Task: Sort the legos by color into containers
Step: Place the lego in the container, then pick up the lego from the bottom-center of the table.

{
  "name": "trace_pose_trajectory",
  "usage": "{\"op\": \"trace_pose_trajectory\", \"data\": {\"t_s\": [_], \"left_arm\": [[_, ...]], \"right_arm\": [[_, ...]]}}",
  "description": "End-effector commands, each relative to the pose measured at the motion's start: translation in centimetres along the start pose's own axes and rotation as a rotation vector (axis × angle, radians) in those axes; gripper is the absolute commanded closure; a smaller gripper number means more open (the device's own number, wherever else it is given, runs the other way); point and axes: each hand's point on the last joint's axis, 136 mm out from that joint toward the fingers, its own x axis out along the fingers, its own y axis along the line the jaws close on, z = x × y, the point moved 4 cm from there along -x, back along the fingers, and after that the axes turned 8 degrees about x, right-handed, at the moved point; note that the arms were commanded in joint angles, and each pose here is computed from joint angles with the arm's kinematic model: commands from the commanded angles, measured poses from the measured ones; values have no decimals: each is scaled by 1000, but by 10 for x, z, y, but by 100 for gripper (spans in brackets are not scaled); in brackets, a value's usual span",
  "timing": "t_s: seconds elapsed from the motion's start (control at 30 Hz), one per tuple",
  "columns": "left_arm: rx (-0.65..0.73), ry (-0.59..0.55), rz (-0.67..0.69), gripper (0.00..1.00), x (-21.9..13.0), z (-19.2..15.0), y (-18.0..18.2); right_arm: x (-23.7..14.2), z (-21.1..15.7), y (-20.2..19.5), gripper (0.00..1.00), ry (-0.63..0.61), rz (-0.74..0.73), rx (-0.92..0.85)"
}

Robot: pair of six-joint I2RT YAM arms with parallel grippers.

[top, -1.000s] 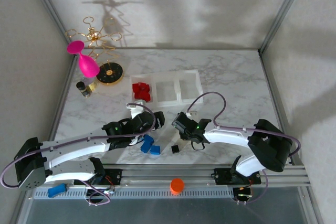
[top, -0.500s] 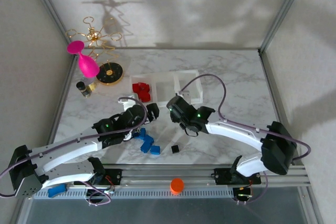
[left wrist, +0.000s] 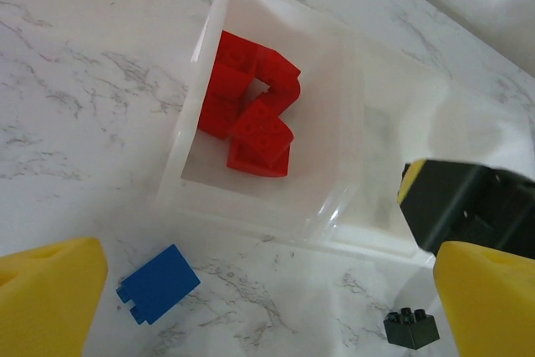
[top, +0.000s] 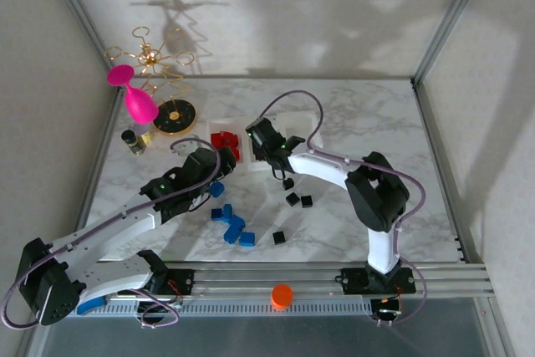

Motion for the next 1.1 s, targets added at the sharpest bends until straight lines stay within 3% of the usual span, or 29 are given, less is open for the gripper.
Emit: {"op": "trace_pose_trajectory", "data": {"t_s": [0.0,0.17,0.4,0.77,1.07], "left_arm": [[2,1,-12,0,-2,7,-6],[3,9,-10,0,-4,8,-6],[-8,33,-69,0,-13,1,-13],[18,95,-200,0,-27,-53,-42],[60,109,-232,0,-33,-87,-65]], "right_arm": [[10,18,8,60,-32,5,-34],[-7,33,15,45,-60,57,-30],[-51,28,-4,38,-56,101,18],[-101,-39,-68,28,62,73,32],[-102,-104,-98,20,211,70,39]]}}
